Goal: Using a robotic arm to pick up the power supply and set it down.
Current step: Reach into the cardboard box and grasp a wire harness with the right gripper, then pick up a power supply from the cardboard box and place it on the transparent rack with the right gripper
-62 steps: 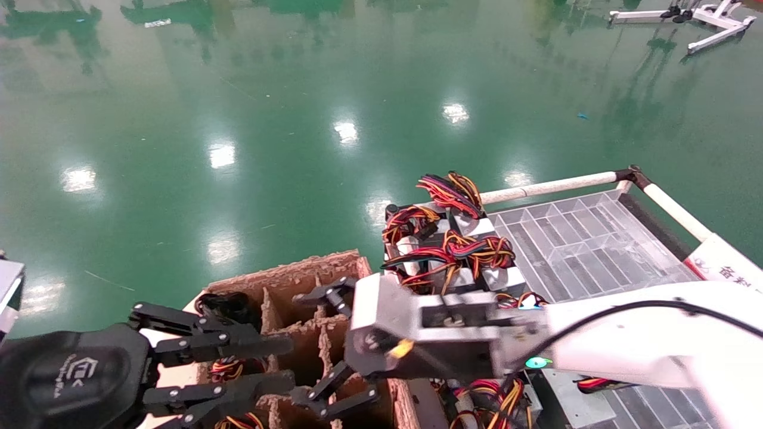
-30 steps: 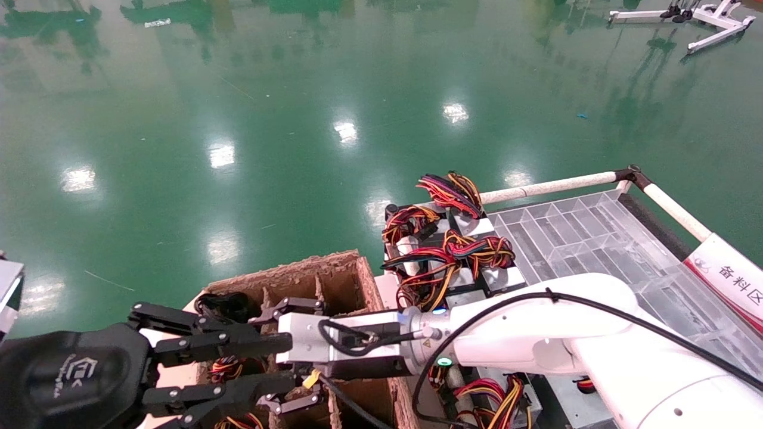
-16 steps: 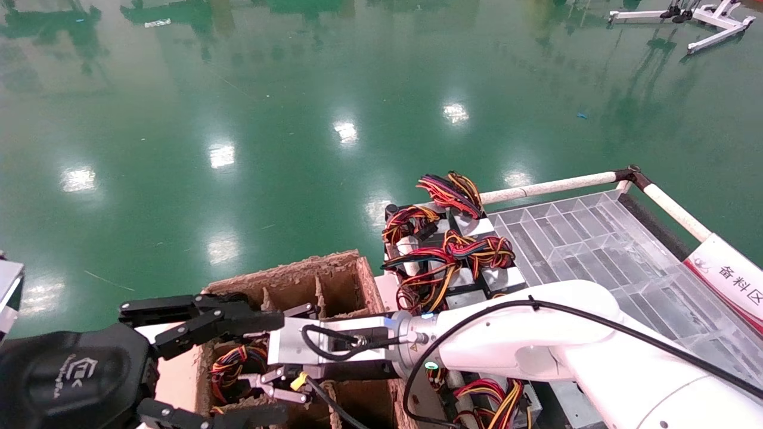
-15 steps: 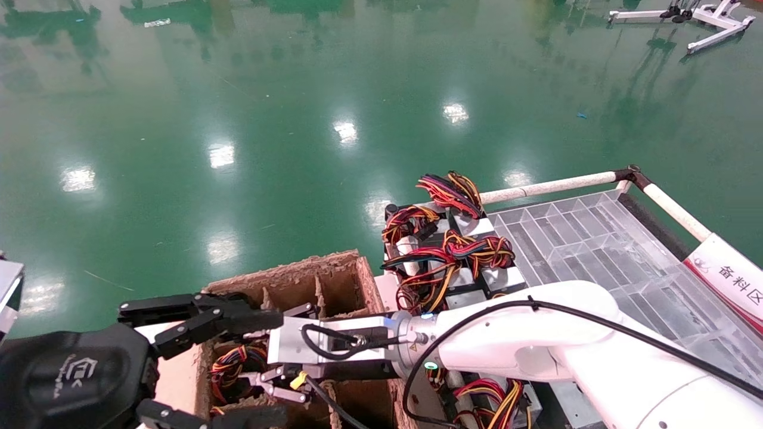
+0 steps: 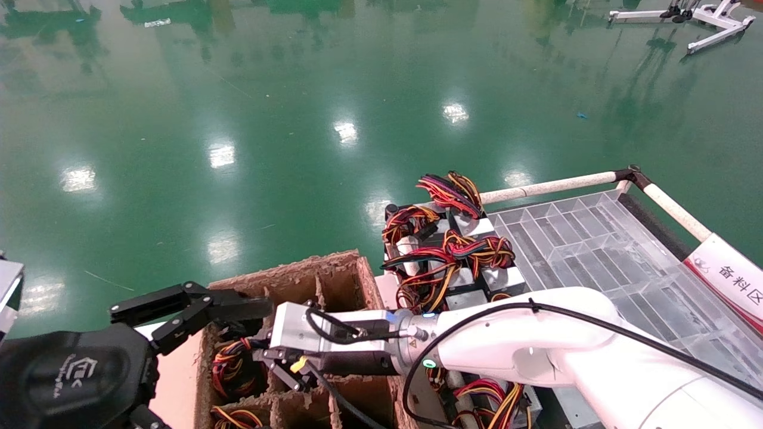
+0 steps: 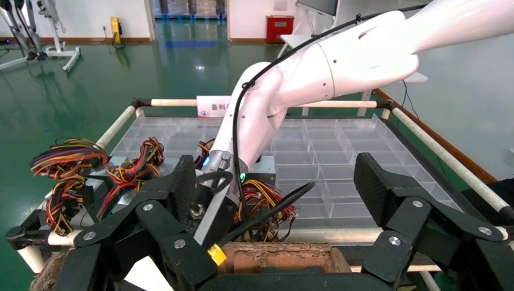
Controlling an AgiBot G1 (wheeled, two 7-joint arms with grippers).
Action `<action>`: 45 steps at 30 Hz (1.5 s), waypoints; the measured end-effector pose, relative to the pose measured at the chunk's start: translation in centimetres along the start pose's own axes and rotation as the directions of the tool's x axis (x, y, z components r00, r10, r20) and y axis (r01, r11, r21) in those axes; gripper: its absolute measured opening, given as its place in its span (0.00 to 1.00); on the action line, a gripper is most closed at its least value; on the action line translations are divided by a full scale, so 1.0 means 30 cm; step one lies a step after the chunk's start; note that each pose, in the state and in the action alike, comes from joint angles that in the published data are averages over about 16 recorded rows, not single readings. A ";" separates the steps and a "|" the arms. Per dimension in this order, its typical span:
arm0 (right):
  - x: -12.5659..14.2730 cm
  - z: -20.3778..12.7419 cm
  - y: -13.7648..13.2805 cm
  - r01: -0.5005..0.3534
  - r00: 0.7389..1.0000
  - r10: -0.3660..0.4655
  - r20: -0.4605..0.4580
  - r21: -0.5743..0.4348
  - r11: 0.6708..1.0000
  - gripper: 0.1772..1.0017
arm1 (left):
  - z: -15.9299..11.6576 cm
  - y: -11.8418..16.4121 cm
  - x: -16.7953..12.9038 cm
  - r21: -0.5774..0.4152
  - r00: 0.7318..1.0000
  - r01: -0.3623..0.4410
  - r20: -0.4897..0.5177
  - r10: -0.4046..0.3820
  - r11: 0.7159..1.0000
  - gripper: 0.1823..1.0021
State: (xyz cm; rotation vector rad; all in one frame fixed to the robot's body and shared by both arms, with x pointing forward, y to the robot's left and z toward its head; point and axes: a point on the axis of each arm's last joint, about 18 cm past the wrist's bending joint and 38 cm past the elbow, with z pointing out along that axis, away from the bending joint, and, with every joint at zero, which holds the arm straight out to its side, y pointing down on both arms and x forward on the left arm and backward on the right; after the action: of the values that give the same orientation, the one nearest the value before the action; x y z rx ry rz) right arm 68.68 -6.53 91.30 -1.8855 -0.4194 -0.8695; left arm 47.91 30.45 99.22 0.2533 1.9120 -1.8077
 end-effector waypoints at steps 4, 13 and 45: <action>0.010 -0.012 -0.001 -0.048 0.999 0.048 -0.017 0.024 0.999 0.10 | 0.000 0.000 0.000 0.000 1.000 0.000 0.000 0.000 1.000 0.92; 0.048 -0.076 -0.054 -0.165 0.985 0.171 -0.027 0.166 0.972 0.04 | 0.000 0.000 0.000 0.000 1.000 0.000 0.000 0.000 1.000 0.99; 0.510 -0.705 -0.268 -0.051 0.893 0.240 -0.381 0.443 0.895 0.04 | 0.000 0.000 0.000 0.000 1.000 0.000 0.000 0.000 1.000 1.00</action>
State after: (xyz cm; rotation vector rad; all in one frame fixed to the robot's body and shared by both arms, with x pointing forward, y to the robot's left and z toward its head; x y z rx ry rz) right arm 65.99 -22.79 113.10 -1.2613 -0.1668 -0.9680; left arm 47.91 30.45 99.22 0.2533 1.9120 -1.8077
